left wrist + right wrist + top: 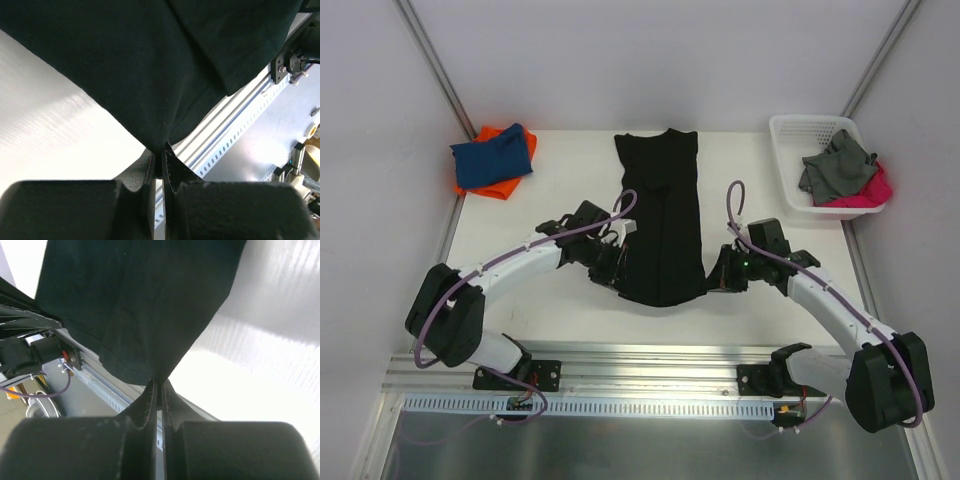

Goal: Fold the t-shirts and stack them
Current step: Fold the tshirt

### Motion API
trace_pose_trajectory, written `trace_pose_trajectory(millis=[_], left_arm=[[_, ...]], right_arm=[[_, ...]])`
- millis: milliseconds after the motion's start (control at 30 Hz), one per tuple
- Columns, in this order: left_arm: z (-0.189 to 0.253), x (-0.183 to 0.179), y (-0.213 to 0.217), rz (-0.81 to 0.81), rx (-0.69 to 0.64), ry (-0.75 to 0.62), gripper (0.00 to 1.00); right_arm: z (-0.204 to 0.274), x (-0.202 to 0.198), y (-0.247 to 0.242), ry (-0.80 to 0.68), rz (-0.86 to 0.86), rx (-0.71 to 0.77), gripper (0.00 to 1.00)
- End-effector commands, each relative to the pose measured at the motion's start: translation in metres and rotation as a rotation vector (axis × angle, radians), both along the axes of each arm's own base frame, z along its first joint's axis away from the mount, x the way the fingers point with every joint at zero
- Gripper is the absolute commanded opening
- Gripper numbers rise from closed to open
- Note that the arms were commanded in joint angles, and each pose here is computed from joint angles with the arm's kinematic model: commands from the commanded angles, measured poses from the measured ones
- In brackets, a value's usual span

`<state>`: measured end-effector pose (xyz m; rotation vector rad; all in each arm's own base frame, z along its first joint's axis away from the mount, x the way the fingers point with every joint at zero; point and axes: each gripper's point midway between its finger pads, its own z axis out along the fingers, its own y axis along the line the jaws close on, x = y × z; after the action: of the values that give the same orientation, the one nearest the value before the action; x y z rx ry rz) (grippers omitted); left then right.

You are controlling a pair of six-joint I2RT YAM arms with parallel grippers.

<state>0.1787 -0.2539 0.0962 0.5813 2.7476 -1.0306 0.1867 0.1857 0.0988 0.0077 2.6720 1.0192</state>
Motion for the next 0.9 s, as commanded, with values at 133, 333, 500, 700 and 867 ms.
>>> trace_pose_trajectory(millis=[133, 333, 500, 700, 867], left_arm=[[0.032, 0.004, 0.004, -0.043, -0.032, -0.13, 0.0], [0.056, 0.056, 0.009, 0.047, -0.03, -0.227, 0.0], [0.075, 0.111, 0.008, 0.111, -0.018, -0.313, 0.0], [0.076, 0.174, 0.006, 0.164, -0.002, -0.362, 0.0], [0.078, 0.216, 0.003, 0.192, -0.001, -0.401, 0.0]], right_arm=[[0.057, 0.022, 0.006, -0.161, 0.034, 0.064, 0.0], [0.091, 0.066, 0.001, -0.242, -0.034, 0.086, 0.0], [0.102, 0.098, 0.003, -0.269, -0.07, 0.11, 0.0], [0.098, 0.141, 0.004, -0.275, -0.097, 0.11, 0.0], [0.097, 0.193, 0.002, -0.284, -0.125, 0.101, 0.0]])
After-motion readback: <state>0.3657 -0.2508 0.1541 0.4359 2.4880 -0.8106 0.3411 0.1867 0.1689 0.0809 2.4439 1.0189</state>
